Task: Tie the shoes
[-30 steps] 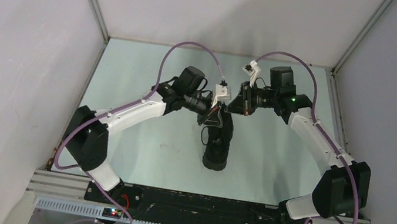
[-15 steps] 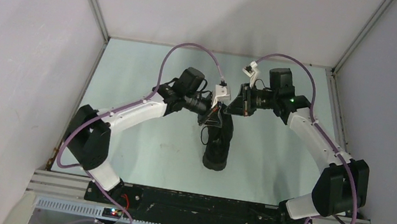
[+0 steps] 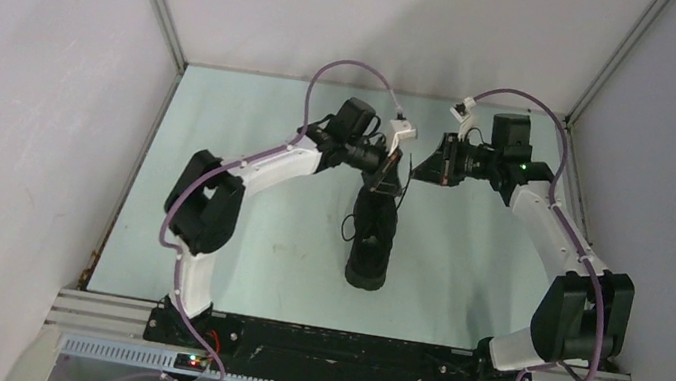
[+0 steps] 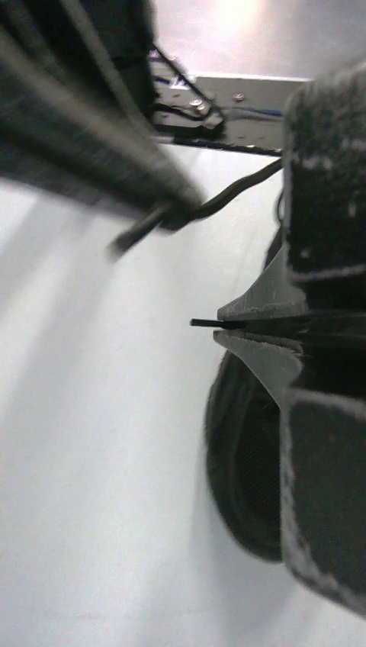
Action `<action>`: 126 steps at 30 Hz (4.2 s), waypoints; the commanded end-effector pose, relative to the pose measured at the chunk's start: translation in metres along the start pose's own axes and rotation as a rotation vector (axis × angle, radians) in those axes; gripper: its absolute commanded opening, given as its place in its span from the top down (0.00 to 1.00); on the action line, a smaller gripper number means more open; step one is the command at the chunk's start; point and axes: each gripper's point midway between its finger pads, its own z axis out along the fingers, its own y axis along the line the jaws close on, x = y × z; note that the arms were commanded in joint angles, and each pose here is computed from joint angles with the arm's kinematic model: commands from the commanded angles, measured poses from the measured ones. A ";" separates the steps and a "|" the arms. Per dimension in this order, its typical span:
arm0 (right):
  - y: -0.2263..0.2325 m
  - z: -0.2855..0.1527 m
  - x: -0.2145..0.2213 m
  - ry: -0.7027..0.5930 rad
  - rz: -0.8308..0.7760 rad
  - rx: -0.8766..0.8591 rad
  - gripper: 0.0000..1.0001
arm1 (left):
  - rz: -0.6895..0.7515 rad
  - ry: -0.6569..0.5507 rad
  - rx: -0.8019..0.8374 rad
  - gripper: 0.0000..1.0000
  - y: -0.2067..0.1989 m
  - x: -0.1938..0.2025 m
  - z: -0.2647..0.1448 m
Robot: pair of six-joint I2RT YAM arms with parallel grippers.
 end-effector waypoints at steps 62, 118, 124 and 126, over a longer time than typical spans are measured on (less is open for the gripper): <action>0.008 -0.029 -0.016 -0.087 -0.049 0.002 1.00 | -0.059 0.024 -0.112 0.89 -0.024 -0.043 -0.041; 0.017 -0.044 0.000 -0.089 -0.064 0.026 1.00 | 0.119 0.259 -0.155 0.88 -0.046 0.056 -0.015; 0.013 -0.041 -0.002 -0.088 -0.047 0.021 1.00 | 0.152 0.112 -0.083 0.98 -0.064 0.009 -0.045; 0.013 -0.037 -0.005 -0.091 -0.033 0.012 1.00 | 0.133 0.044 -0.053 1.00 -0.065 -0.008 -0.054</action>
